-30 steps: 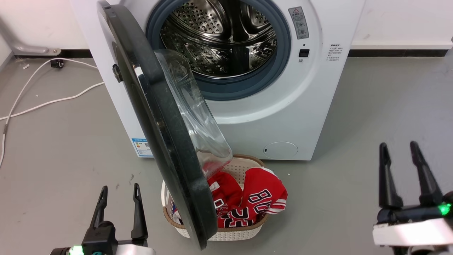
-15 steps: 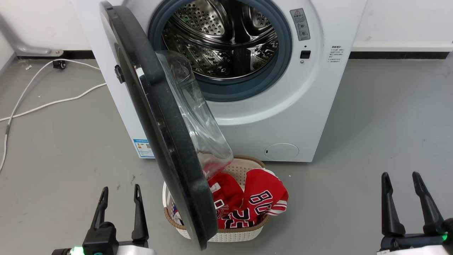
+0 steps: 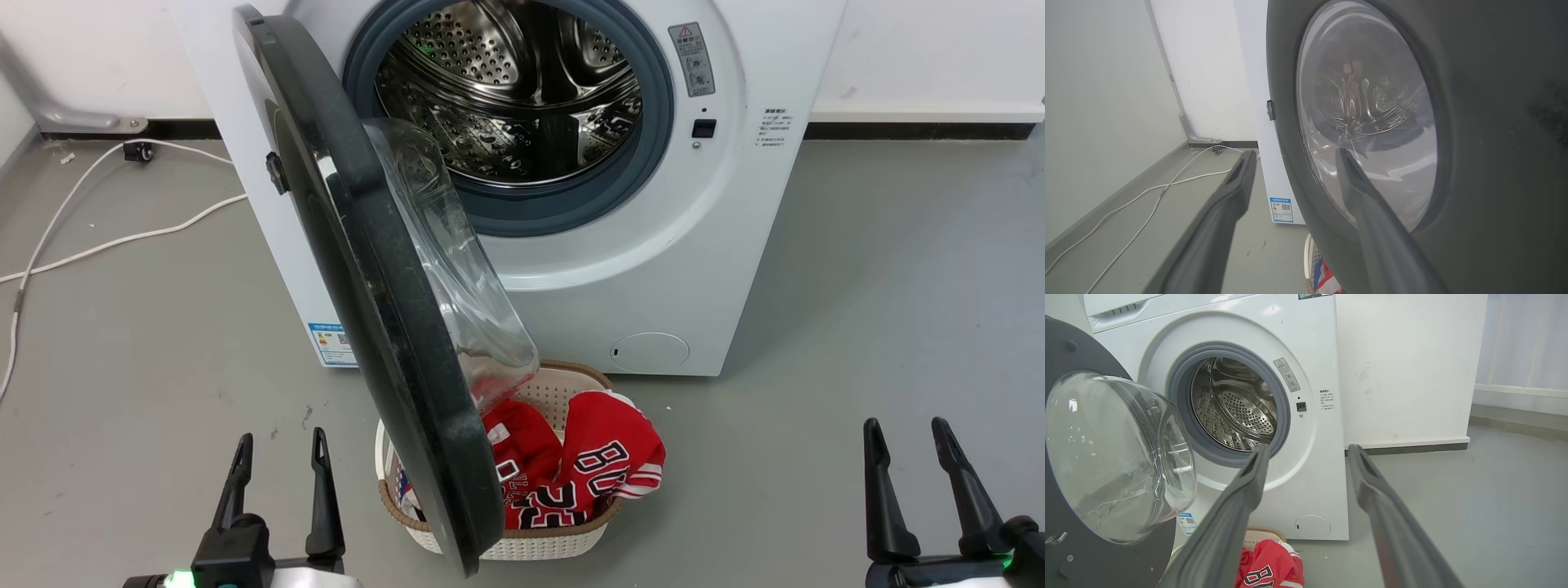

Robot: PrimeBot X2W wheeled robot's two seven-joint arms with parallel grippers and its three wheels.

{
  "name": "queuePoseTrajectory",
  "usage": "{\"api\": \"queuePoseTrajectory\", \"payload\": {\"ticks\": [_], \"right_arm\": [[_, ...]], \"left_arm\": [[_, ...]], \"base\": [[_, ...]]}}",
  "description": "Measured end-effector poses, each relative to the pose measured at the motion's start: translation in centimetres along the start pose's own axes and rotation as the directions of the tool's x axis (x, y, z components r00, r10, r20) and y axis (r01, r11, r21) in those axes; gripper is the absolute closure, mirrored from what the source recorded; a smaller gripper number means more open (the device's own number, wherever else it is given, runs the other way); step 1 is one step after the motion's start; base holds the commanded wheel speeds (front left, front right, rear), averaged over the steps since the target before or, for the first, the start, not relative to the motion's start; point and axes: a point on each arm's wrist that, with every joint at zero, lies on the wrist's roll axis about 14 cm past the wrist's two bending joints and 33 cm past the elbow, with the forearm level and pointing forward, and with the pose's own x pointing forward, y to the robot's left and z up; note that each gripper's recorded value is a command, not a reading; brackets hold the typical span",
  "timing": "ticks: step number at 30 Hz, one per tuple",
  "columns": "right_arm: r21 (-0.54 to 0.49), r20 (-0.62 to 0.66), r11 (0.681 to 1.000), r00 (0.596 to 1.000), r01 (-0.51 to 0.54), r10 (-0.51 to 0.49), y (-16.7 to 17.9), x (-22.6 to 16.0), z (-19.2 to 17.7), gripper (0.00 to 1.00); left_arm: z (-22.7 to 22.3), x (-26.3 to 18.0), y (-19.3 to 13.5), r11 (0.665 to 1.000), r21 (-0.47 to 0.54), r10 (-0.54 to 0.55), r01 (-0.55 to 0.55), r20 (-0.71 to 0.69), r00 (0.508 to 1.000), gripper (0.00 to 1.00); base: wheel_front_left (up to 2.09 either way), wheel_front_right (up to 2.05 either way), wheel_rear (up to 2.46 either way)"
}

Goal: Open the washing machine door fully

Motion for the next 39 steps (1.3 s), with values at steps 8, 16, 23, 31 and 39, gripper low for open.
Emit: {"api": "queuePoseTrajectory", "payload": {"ticks": [8, 16, 23, 31, 39], "right_arm": [[0.004, -0.009, 1.0, 1.0, -0.008, 0.008, 0.3, 0.0, -0.3, 0.0], [0.005, -0.012, 1.0, 1.0, -0.015, 0.015, 0.5, 0.1, -0.4, 0.0], [0.002, -0.005, 1.0, 1.0, -0.031, 0.031, 1.0, 0.4, -0.3, 0.0], [0.008, -0.008, 0.999, 0.999, -0.049, 0.049, 1.6, 0.4, -0.4, 0.0], [0.012, -0.008, 0.998, 0.998, -0.06, 0.06, 2.0, 0.3, -0.4, 0.0]], "left_arm": [[0.1, 0.0, 0.3, 1.0, -0.004, 0.01, -0.01, 0.002, 1.0, 1.0], [2.1, 0.4, 2.8, 0.995, 0.019, 0.092, -0.093, 0.067, 0.994, 1.0], [9.3, 1.3, 3.2, 0.992, 0.043, 0.101, -0.119, 0.294, 0.951, 1.0], [17.3, 0.3, -1.8, 0.998, 0.057, -0.064, 0.039, 0.532, 0.844, 1.0], [20.1, -1.4, -7.0, 0.973, 0.076, -0.219, 0.219, 0.608, 0.763, 1.0]], "base": [[0.0, 0.0, 0.0], [0.0, 0.0, 0.0], [0.0, 0.0, 0.0], [0.0, 0.0, 0.0], [0.0, 0.0, 0.0]]}}
